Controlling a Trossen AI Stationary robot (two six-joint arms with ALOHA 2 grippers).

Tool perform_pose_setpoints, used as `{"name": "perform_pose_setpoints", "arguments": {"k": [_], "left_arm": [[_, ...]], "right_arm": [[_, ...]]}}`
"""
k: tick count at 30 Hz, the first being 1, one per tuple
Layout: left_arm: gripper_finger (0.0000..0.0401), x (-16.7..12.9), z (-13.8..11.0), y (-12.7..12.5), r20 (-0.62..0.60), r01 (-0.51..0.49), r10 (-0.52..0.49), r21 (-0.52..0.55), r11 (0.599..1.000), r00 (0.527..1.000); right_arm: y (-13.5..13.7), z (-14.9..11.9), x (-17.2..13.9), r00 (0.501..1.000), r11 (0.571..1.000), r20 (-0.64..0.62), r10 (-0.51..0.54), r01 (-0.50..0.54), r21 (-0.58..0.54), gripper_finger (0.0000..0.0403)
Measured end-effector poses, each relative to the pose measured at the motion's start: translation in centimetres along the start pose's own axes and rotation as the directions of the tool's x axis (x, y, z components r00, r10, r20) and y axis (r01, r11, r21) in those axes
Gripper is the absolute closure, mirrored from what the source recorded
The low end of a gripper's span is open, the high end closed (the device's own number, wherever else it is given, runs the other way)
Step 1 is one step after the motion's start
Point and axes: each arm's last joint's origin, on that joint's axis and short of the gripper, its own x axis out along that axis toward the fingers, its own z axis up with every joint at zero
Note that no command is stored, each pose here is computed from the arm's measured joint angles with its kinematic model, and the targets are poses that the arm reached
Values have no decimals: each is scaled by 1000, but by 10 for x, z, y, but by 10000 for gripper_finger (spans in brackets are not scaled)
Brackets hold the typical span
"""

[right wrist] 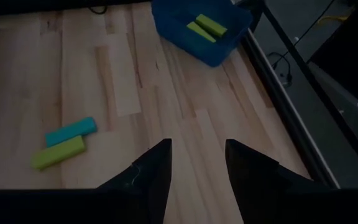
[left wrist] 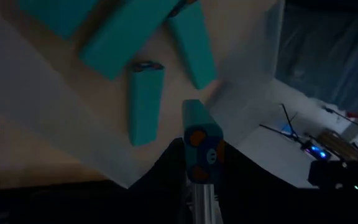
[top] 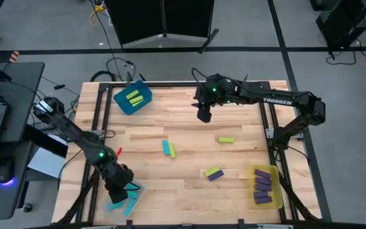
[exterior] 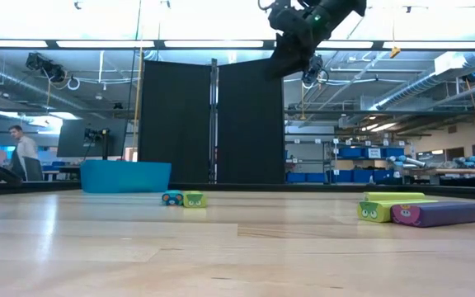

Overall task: Sort blocks
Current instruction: Put the blue block into the transparent bin, then put the green block into the blue bin

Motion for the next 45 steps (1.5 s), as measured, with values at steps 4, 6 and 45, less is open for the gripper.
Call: {"name": "perform_pose_setpoints", "arguments": {"k": [4, 6, 45], "left_arm": [[341, 4, 2, 1, 0, 48, -48, 27, 998, 999], [341, 4, 2, 1, 2, 51, -51, 30, 998, 999], [391, -30, -9, -33, 128, 90, -123, 238, 967, 984]], "right_arm": [[0, -3, 0, 1000, 1000, -27, 3, -3, 0, 241], [0, -3, 0, 1000, 1000, -31, 3, -3, 0, 241], [-11, -23, -3, 972, 995, -215, 91, -96, -12, 241]]}}
